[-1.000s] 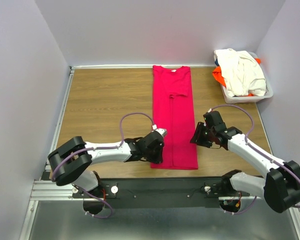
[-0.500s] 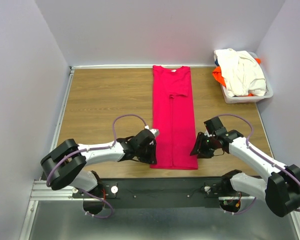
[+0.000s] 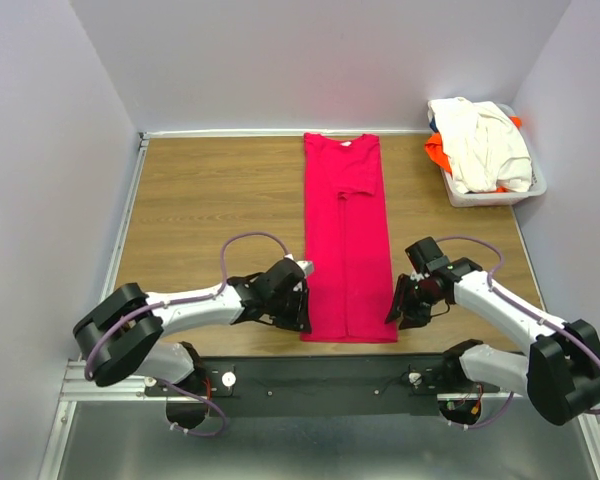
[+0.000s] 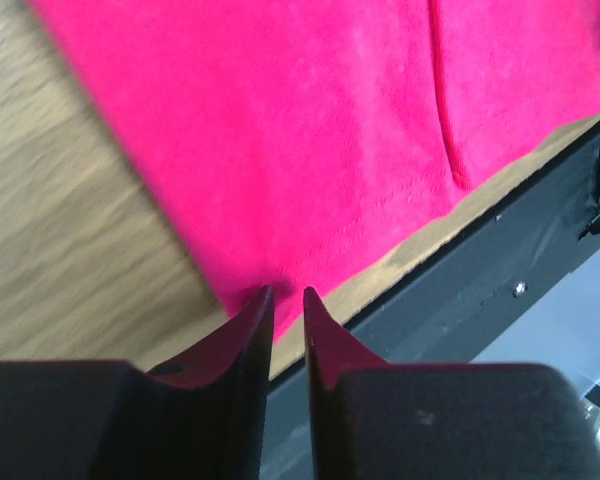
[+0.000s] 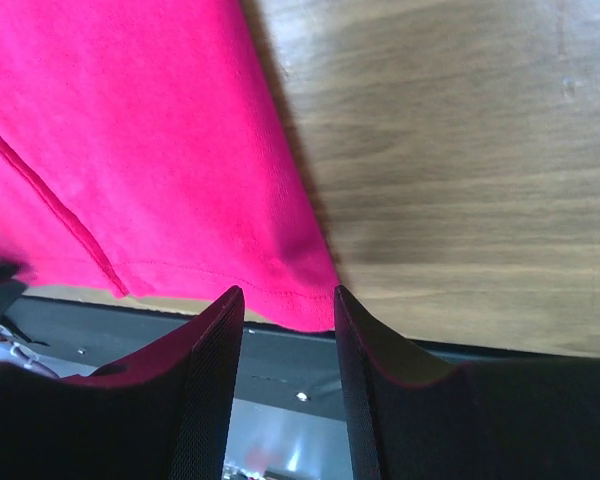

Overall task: Fold and stack the t-shirts
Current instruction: Fold the tshirt

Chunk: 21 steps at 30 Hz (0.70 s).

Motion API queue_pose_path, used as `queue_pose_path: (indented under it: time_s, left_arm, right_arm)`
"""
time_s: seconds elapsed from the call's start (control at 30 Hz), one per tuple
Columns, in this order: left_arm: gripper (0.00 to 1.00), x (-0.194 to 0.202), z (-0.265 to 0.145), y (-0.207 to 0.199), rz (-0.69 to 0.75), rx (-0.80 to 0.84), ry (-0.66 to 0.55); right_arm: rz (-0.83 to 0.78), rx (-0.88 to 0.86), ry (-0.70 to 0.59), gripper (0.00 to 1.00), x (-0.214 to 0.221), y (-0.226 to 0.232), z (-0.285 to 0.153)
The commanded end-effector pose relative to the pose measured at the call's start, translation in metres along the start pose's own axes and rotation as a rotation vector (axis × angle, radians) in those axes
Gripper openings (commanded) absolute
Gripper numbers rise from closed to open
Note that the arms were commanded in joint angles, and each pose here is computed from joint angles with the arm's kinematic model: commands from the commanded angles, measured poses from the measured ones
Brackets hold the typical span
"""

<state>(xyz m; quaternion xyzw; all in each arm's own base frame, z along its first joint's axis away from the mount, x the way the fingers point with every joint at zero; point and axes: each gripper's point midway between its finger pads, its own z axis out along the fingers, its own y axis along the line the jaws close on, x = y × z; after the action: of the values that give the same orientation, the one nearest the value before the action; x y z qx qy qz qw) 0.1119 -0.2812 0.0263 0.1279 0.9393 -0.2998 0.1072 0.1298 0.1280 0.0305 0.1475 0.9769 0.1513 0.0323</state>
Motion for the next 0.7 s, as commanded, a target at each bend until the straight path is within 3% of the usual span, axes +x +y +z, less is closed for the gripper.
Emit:
queue_pose_path:
  time_s: [0.0,0.2,0.67]
  left_arm:
    - [0.3,-0.012,-0.026,0.01,-0.028,-0.037,-0.037]
    - [0.41,-0.002,-0.036,0.023,-0.088,-0.021,-0.026]
    - [0.43,0.012,-0.023,0.019,-0.109,0.094,-0.018]
  right_arm:
    - [0.031,0.035,0.031,0.48,0.012,-0.01,-0.002]
    - [0.054,0.034,0.072,0.48,0.025,-0.016,0.002]
    - [0.081,0.06,0.096,0.41,0.035,-0.028,0.016]
